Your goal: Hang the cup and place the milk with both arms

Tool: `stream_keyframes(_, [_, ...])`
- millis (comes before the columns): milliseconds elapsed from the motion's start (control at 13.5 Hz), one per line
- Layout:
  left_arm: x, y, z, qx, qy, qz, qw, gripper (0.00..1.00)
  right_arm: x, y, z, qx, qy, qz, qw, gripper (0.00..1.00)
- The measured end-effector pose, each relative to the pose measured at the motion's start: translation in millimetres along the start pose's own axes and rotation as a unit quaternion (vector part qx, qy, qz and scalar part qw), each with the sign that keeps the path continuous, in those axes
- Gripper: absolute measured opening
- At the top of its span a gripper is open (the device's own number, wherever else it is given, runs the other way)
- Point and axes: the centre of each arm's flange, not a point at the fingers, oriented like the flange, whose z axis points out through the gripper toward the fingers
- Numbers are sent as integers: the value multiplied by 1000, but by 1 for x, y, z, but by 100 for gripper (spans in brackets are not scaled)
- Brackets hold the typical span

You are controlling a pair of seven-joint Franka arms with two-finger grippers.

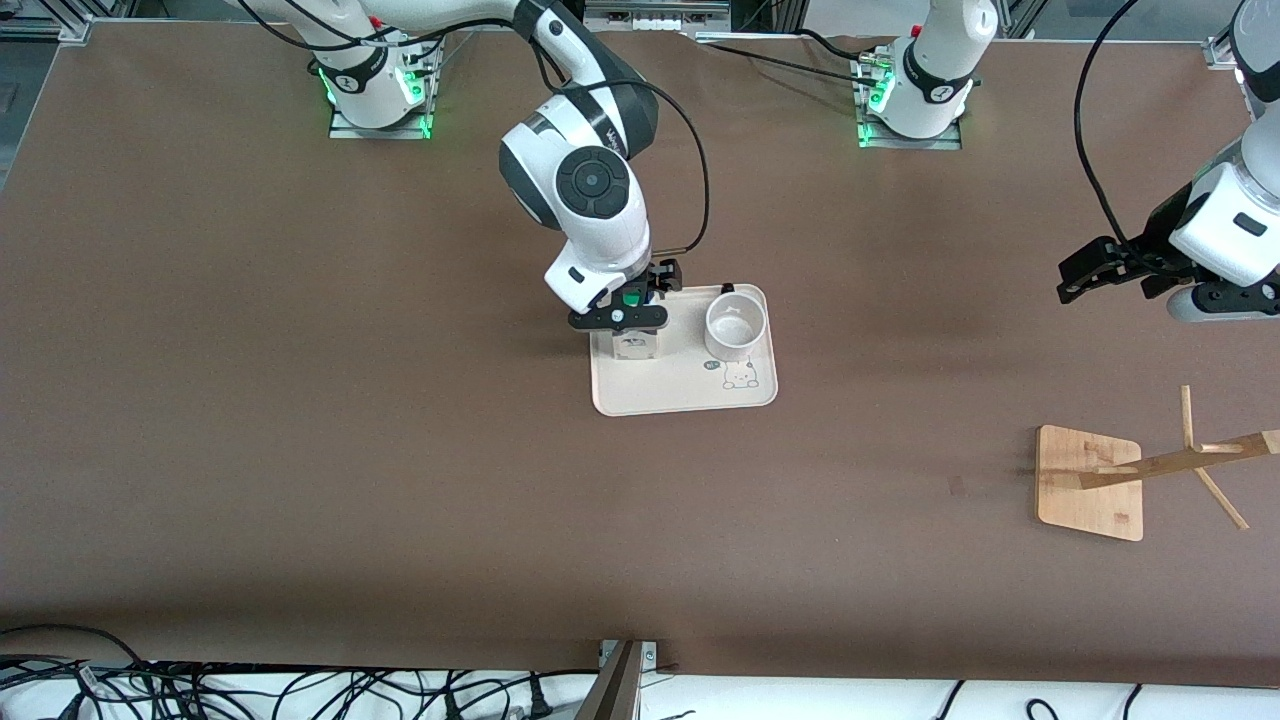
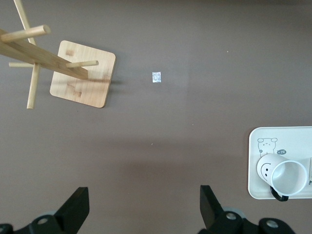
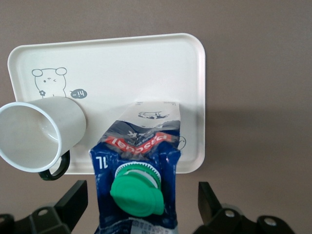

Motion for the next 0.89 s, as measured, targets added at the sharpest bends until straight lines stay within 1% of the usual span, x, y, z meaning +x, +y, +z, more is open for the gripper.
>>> stream_keyframes(297, [-13, 1, -22, 3, -28, 2, 1000, 100, 0, 0, 1, 0, 0, -3, 1000, 100])
stream_keyframes(371, [-15, 1, -24, 4, -34, 2, 999, 100, 0, 0, 1, 0, 0, -3, 1000, 96])
stream_keyframes(445, [-16, 1, -25, 4, -36, 2, 999, 100, 0, 0, 1, -1, 0, -4, 1000, 96])
stream_keyframes(519, [-16, 1, -25, 5, -37, 2, 999, 100, 0, 0, 1, -1, -1, -5, 1000, 88])
stream_keyframes(594, [-16, 1, -25, 5, -37, 2, 999, 100, 0, 0, 2, -1, -1, -6, 1000, 78])
stream_keyframes(668, [-16, 1, -25, 5, -37, 2, 999, 100, 0, 1, 3, -2, -2, -6, 1000, 63])
stream_keyframes(742, [-16, 2, -25, 5, -37, 3, 999, 100, 0, 1, 4, -2, -2, -6, 1000, 56])
stream_keyframes(816, [-16, 3, -25, 5, -37, 4, 999, 100, 0, 1, 4, -2, -3, -6, 1000, 56])
stream_keyframes(890, [-16, 5, -25, 5, -37, 6, 999, 100, 0, 1, 4, -2, -2, -6, 1000, 52])
